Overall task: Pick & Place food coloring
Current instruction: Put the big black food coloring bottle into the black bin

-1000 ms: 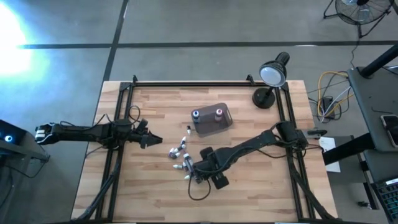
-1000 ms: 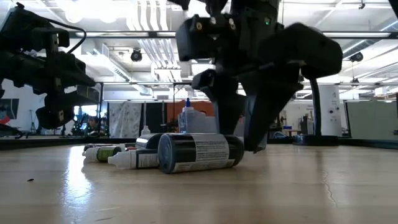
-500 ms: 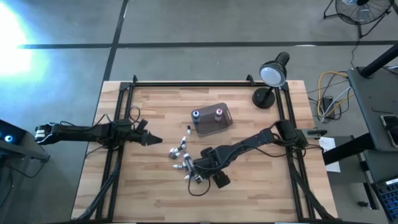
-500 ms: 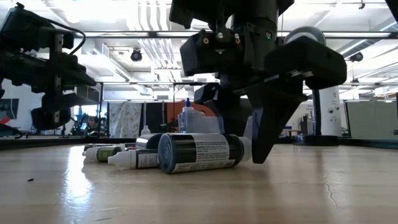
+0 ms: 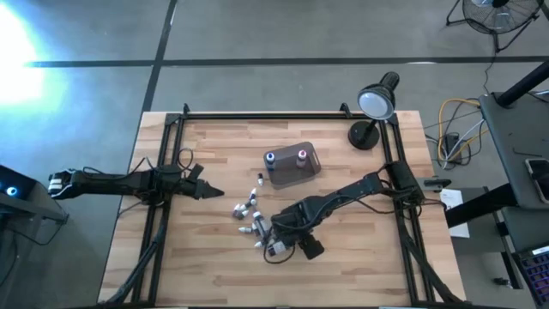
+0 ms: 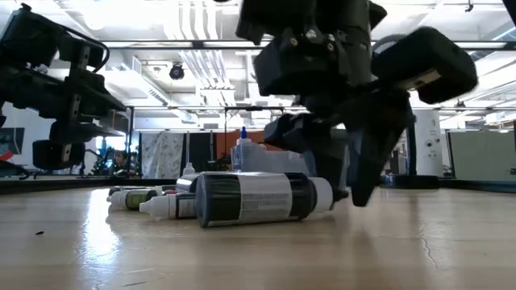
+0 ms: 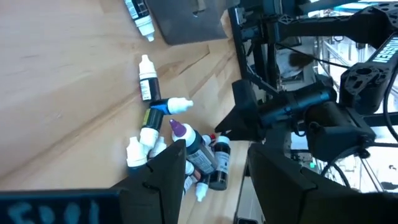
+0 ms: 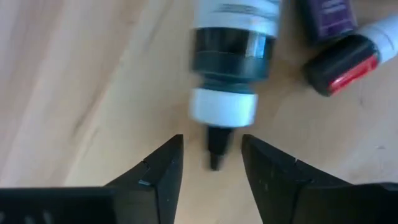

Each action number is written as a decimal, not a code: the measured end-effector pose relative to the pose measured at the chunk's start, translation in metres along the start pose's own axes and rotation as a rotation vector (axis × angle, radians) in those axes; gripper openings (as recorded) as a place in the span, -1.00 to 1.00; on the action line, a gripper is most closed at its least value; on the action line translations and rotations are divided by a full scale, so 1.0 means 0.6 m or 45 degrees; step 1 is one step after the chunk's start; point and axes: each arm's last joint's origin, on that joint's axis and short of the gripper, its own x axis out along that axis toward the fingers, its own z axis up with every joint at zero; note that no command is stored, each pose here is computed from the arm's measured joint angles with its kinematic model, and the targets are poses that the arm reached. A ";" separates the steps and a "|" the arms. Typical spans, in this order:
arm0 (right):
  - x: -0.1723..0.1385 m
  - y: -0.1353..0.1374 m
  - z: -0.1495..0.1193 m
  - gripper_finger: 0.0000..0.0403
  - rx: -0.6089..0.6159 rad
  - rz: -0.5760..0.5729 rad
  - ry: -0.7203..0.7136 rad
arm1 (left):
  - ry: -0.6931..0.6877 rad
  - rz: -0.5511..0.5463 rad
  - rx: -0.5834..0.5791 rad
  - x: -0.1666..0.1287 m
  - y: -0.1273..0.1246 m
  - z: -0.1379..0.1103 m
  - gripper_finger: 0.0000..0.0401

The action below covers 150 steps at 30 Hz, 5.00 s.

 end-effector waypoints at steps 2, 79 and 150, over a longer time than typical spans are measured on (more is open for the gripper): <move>0.001 -0.002 -0.001 -0.22 0.020 -0.036 -0.015 | 0.009 -0.003 -0.007 0.000 0.000 -0.001 -0.24; 0.009 -0.035 0.011 -0.29 -0.178 -0.117 -0.260 | 0.008 0.034 -0.080 0.004 0.002 -0.008 -0.24; -0.007 0.060 -0.230 -0.26 1.833 0.761 1.342 | 0.075 -0.022 0.189 0.004 -0.003 -0.010 -0.24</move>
